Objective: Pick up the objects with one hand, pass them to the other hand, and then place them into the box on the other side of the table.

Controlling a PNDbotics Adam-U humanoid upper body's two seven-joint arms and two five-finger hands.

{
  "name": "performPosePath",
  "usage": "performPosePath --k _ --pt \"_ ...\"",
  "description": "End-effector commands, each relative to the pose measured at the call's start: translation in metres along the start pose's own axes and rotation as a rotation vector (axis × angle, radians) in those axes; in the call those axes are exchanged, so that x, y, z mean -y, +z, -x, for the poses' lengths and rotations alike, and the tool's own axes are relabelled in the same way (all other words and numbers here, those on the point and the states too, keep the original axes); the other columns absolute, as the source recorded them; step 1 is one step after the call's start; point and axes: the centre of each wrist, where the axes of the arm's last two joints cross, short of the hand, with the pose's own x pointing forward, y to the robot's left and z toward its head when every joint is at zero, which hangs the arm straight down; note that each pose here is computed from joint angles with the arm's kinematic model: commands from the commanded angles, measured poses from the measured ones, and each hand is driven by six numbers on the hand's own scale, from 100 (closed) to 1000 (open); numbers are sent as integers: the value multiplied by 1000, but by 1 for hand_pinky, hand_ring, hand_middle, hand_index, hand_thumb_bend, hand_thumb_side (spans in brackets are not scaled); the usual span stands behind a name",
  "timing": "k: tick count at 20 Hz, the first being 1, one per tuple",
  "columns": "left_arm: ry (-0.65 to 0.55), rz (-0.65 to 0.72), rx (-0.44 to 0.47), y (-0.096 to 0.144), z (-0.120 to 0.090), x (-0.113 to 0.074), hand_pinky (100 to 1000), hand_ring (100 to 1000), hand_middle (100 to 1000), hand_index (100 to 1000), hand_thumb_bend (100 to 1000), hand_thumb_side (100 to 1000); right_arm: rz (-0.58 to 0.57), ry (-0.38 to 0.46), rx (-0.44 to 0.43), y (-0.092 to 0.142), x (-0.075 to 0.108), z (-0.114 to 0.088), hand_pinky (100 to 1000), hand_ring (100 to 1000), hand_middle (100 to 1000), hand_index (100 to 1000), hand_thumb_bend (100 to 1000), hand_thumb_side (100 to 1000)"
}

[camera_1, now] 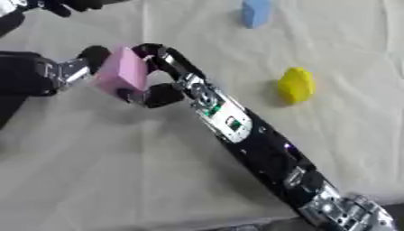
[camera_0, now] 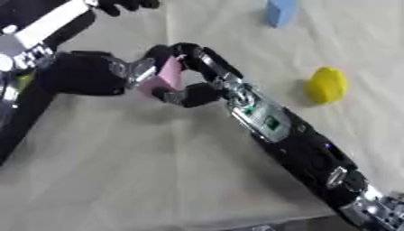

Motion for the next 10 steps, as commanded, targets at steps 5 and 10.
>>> performPosePath --k 5,10 --pt "-136 85 -9 -15 -1 -4 832 823 793 846 396 465 8 22 58 -2 6 -11 693 497 487 564 347 100" --pt "-232 128 -23 -23 -2 -4 841 825 805 856 460 443 4 23 77 6 13 -18 693 496 487 564 353 100"
